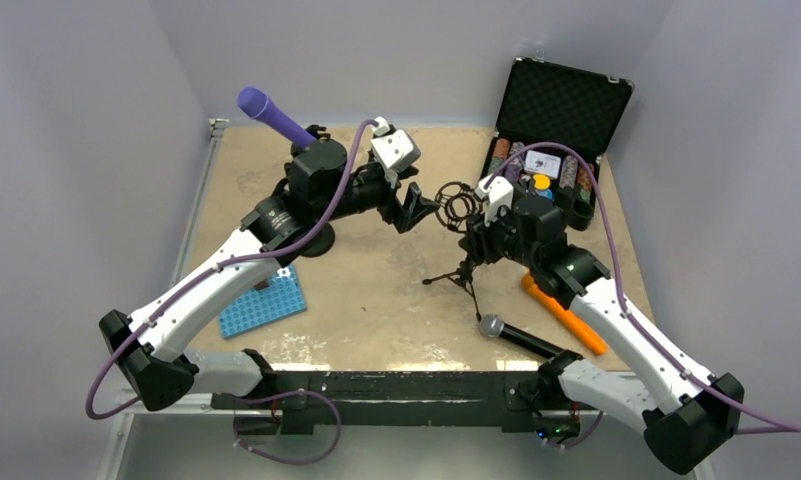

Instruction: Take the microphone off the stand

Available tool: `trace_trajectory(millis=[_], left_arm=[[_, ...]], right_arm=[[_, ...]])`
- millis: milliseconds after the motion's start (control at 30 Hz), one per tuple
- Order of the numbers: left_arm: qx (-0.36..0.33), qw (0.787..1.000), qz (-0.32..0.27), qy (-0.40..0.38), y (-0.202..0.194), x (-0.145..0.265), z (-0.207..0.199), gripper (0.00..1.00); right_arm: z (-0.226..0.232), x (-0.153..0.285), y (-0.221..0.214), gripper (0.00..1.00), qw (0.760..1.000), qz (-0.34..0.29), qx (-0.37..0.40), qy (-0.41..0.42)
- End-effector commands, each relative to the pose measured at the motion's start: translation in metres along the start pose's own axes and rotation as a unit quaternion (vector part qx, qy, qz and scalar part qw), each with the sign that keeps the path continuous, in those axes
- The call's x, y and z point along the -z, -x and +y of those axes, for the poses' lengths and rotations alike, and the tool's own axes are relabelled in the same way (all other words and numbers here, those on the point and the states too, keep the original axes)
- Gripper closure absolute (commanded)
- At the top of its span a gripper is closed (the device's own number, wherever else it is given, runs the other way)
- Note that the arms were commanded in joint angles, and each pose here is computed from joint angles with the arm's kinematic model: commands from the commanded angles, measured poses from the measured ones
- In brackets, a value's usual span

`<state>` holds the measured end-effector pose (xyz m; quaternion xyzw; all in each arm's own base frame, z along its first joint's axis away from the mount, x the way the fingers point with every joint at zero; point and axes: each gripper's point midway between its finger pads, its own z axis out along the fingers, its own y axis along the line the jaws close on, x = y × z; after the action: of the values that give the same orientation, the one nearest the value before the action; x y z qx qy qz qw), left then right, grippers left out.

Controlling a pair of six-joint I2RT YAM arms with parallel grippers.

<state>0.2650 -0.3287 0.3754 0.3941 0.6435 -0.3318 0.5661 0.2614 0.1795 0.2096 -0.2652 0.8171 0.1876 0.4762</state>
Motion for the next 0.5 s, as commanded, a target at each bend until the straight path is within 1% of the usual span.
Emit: trace_trajectory(millis=[0,267,467], left_arm=[[-0.009,1.000,0.001,-0.017,0.002,0.005,-0.005,0.21],[-0.010,1.000,-0.001,-0.019,0.005,0.005,-0.006,0.21],[-0.013,1.000,0.003,-0.020,0.003,0.005,-0.006,0.21]], right_arm=[[-0.023,0.007,0.061,1.00,0.995,-0.088,0.006,-0.057],[-0.020,0.004,0.084,1.00,0.992,-0.119,0.006,-0.044],[-0.027,-0.004,0.107,1.00,0.986,-0.152,0.036,-0.054]])
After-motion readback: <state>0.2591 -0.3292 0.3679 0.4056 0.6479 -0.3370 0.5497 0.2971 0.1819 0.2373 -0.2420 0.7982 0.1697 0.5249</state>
